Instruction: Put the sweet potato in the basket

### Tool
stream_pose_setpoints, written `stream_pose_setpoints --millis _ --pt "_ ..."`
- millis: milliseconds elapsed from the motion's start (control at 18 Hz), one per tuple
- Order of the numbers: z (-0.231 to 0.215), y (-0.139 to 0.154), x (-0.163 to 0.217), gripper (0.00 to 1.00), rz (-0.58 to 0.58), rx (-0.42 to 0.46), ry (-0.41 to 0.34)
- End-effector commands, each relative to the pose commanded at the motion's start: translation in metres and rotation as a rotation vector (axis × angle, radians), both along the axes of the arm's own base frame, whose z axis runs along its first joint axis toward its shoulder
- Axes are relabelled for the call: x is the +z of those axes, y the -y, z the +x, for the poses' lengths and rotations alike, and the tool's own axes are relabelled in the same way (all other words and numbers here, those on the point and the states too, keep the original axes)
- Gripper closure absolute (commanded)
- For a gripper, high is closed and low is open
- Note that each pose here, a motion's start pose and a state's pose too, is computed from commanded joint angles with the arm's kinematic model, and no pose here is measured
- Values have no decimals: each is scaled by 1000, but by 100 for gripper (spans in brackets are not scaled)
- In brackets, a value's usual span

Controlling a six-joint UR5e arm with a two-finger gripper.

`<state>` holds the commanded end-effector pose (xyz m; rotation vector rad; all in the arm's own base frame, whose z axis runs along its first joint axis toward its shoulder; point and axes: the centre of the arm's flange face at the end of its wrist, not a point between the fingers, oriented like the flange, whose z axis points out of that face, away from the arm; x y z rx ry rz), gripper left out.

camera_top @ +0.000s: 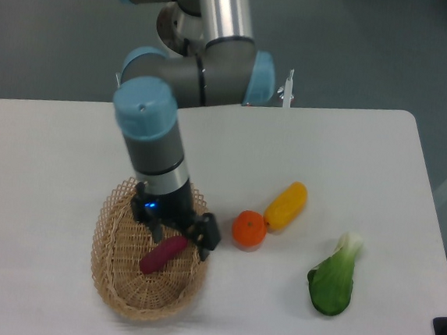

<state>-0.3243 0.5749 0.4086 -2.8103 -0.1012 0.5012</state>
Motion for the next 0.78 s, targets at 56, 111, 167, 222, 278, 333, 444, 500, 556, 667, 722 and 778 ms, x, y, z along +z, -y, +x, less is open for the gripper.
stream_pose_setpoints --millis 56,111,167,222,278,333,444,500,556,667,722,778 --pt "-14 8 4 0 -11 4 -7" --pt "-24 17 7 0 -33 -13 -14" --pt "-33 27 11 0 -55 -41 -23" --pt "-41 36 14 0 -77 -73 -28" --pt "-50 47 20 0 -99 -96 -34" --pt "-55 55 23 0 -124 -126 -35" --pt "-80 80 19 0 -188 -179 -16" --pt "-84 91 24 0 -218 -217 -12" --pt "-92 102 25 0 -245 -248 -1" --pt "-108 126 27 0 -275 -282 20" --pt "-112 133 28 0 -276 -298 28" --pt "-117 139 27 0 -270 -299 35"
